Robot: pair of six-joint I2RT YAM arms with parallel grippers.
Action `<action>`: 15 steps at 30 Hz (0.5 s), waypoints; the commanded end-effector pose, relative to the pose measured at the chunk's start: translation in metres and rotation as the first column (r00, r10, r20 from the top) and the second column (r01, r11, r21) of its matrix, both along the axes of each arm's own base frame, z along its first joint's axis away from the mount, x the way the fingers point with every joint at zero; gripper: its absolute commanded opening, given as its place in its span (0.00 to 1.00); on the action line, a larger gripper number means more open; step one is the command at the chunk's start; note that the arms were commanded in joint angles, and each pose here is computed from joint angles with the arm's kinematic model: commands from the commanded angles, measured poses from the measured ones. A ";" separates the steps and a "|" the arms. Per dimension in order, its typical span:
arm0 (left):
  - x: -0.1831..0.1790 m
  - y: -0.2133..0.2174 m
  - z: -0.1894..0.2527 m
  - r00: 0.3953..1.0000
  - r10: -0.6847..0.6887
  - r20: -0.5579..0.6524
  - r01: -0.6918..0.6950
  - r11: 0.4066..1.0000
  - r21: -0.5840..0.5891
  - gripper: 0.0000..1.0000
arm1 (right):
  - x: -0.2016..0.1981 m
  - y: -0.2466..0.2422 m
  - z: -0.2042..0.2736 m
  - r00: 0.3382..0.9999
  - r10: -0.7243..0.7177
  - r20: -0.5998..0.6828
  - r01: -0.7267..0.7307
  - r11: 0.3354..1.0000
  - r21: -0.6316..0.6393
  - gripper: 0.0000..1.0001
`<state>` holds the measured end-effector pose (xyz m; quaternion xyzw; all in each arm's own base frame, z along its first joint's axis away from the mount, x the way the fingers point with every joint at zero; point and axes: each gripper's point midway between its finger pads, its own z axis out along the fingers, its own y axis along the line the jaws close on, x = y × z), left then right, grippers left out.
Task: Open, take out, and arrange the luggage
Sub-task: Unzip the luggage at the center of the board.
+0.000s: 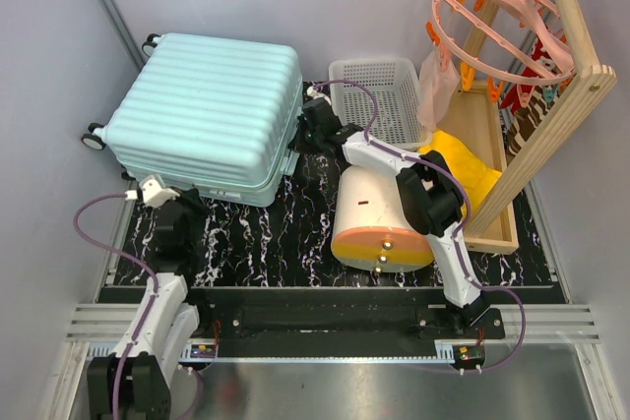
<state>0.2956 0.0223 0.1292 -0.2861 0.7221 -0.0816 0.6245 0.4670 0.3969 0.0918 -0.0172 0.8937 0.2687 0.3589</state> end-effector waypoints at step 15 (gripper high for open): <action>0.012 0.094 0.042 0.940 0.311 0.142 -0.294 0.947 -0.128 0.00 | 0.051 -0.118 -0.018 0.981 -0.166 0.101 0.189 0.937 -0.294 0.00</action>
